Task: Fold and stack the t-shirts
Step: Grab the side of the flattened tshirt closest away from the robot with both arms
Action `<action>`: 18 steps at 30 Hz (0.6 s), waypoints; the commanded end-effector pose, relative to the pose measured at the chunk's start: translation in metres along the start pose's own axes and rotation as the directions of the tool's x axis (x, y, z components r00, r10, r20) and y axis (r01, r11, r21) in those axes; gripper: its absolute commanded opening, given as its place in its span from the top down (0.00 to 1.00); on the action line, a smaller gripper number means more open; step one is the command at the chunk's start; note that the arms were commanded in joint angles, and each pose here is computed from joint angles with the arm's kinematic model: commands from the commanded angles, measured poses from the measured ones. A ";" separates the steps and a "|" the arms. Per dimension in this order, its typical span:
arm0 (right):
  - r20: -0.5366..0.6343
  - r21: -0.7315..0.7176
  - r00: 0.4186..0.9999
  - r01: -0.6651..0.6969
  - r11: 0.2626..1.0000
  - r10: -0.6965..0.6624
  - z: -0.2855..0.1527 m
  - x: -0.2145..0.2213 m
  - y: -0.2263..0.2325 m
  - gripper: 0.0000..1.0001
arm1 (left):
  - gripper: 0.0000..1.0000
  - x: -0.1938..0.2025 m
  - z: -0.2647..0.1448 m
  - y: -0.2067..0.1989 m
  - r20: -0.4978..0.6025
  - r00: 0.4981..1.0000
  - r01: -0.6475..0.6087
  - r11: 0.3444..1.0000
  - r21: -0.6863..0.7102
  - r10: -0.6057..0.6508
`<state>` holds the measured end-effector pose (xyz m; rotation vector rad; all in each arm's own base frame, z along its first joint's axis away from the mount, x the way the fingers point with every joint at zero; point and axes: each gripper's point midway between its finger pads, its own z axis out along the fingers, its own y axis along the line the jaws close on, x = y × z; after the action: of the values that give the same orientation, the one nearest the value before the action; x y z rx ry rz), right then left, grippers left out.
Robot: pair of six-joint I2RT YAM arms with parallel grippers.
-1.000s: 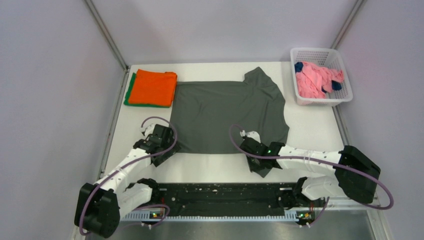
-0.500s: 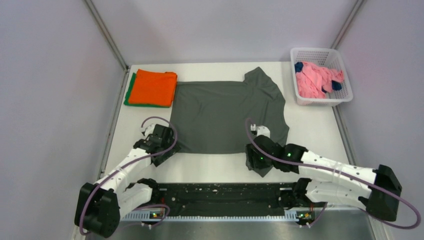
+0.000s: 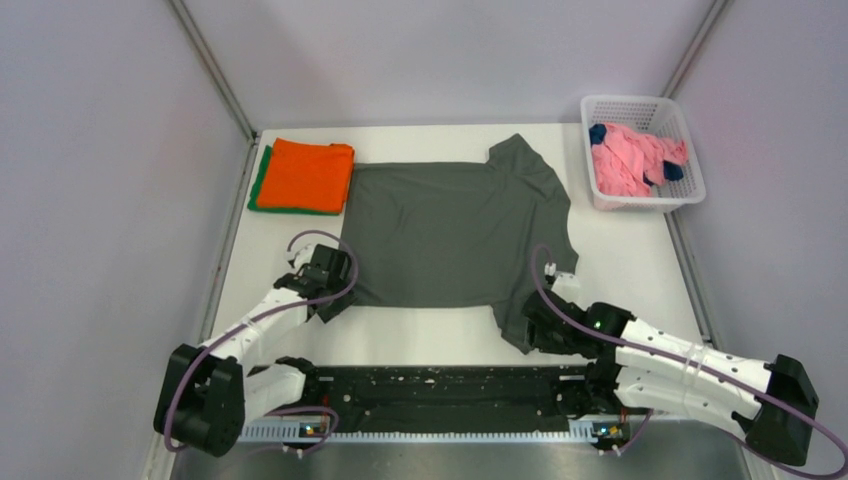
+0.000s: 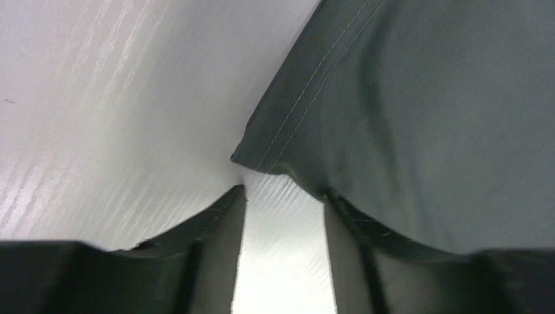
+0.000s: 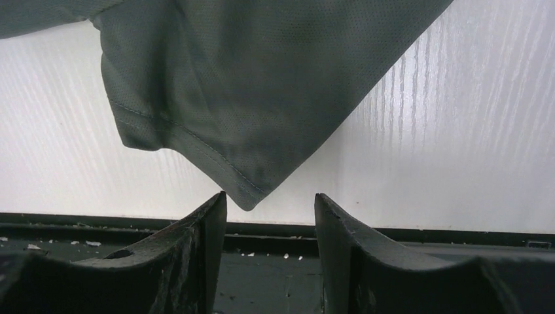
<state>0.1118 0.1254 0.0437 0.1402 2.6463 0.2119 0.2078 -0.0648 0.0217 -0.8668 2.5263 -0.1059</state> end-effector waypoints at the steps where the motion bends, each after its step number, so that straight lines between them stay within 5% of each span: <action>1: -0.026 -0.023 0.997 -0.073 0.997 0.072 0.006 0.008 0.003 0.49 | 0.59 -0.013 0.006 -0.019 0.040 0.999 0.011 0.999 0.050 -0.013; 6: -0.076 -0.072 0.995 -0.067 0.995 0.061 0.018 0.019 0.016 0.56 | 1.00 -0.018 0.013 -0.020 0.040 0.999 0.005 1.000 0.012 -0.006; 10: -0.078 -0.040 0.996 -0.051 0.998 0.048 0.024 0.020 0.014 0.65 | 1.00 -0.019 0.015 -0.018 0.045 0.999 0.003 1.000 -0.009 -0.002; 14: -0.056 -0.025 0.996 -0.069 0.997 0.067 0.020 0.012 0.014 1.00 | 1.00 -0.019 0.008 -0.013 0.068 0.998 0.016 1.000 0.012 -0.017; 18: -0.051 -0.040 0.993 -0.105 0.994 0.103 0.006 0.010 0.010 1.00 | 1.00 -0.018 -0.006 -0.003 0.098 0.994 0.041 0.998 0.040 -0.045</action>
<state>0.1017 0.1366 0.0148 0.1925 2.7302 0.2534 0.2272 -0.0668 0.0259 -0.8651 2.4664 -0.1223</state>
